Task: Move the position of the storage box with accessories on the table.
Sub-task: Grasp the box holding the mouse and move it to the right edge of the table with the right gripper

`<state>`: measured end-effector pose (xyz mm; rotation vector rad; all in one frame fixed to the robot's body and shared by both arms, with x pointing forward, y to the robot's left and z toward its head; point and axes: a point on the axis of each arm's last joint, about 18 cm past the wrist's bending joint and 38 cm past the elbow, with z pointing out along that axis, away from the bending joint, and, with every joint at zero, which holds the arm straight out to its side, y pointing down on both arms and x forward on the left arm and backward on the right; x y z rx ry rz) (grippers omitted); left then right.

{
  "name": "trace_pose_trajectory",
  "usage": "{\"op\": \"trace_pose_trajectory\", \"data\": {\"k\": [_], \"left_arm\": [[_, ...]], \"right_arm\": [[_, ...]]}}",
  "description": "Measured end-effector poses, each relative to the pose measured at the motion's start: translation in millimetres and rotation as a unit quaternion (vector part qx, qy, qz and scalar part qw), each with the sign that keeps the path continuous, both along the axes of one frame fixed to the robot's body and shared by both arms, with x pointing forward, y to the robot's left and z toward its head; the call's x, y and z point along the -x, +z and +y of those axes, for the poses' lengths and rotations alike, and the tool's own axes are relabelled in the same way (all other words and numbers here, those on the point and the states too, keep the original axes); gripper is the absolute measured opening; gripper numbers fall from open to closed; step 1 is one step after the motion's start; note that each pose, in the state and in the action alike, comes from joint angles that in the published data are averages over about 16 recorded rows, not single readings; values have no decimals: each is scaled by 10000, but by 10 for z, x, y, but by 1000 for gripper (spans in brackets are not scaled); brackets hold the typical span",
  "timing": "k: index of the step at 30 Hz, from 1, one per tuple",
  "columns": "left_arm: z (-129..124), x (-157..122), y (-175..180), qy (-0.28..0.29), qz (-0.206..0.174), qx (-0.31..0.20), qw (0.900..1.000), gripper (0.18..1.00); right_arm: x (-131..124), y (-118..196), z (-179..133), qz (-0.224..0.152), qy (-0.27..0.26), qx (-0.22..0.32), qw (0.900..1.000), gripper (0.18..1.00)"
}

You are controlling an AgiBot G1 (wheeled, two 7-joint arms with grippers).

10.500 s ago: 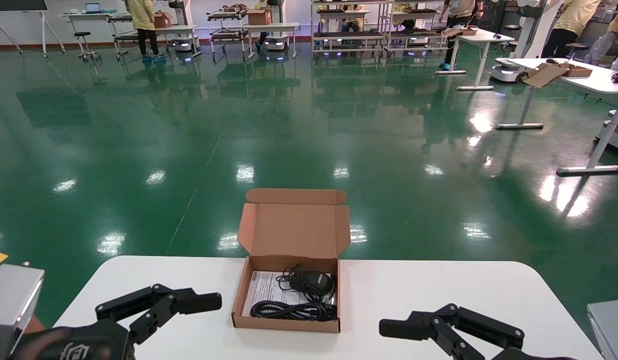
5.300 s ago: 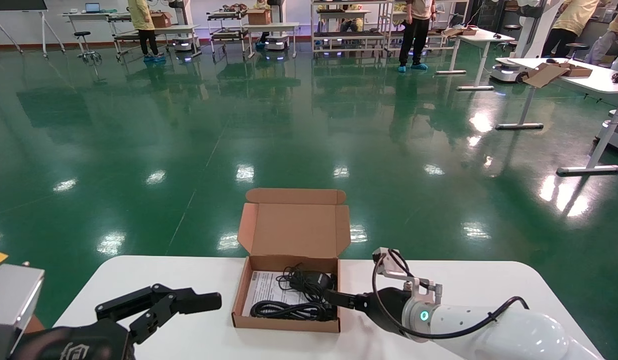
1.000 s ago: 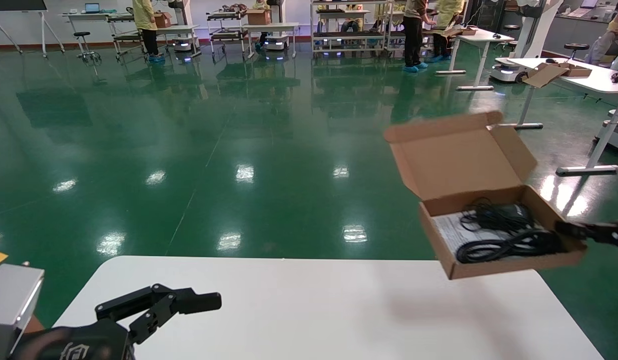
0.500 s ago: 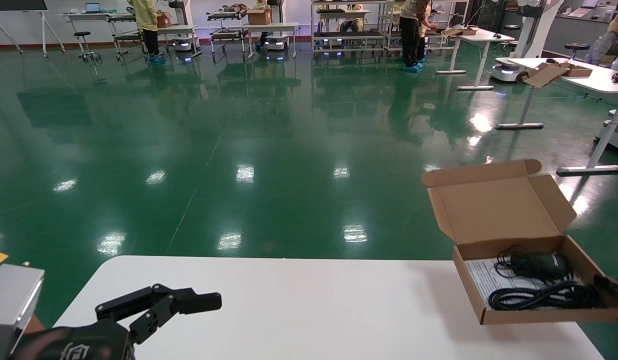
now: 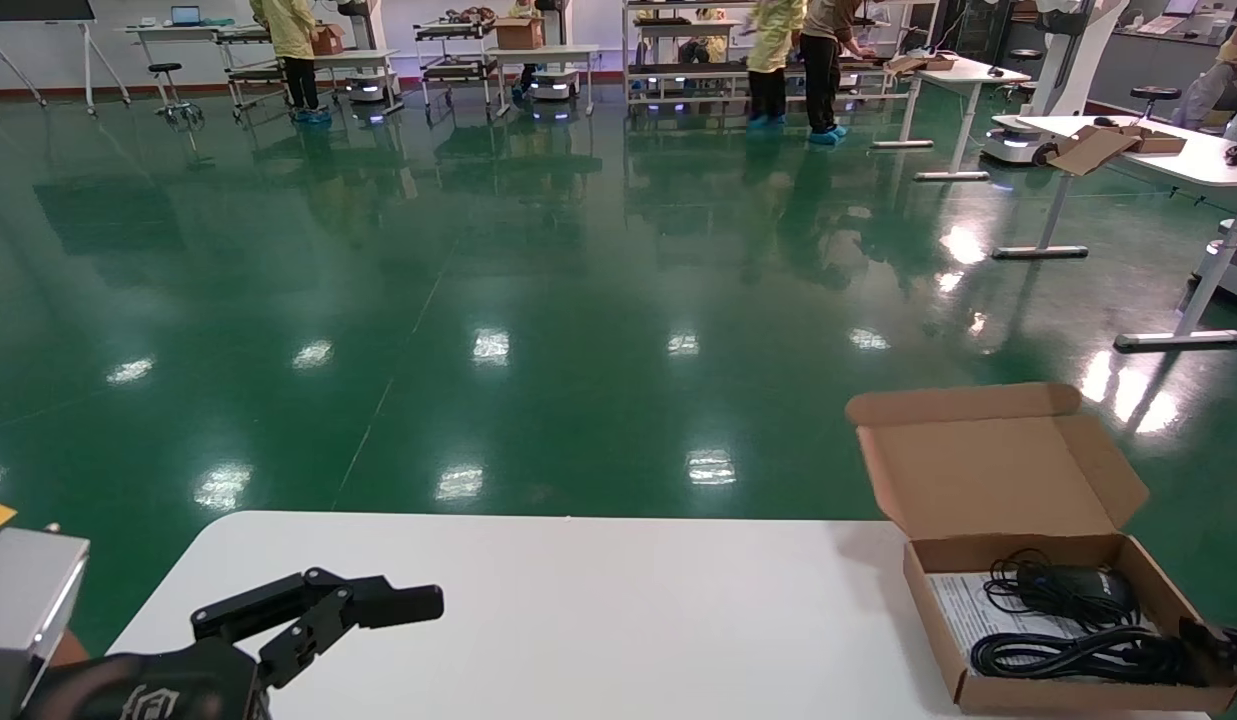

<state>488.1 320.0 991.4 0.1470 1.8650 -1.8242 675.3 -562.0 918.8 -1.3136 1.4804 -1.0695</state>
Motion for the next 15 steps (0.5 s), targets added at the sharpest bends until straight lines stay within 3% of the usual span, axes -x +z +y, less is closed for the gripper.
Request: {"op": "trace_pose_trajectory", "data": {"k": [15], "left_arm": [[0, 0, 0, 0, 0, 0, 10000, 1000]], "right_arm": [[-158, -296, 104, -149, -134, 261, 9995, 202]]}}
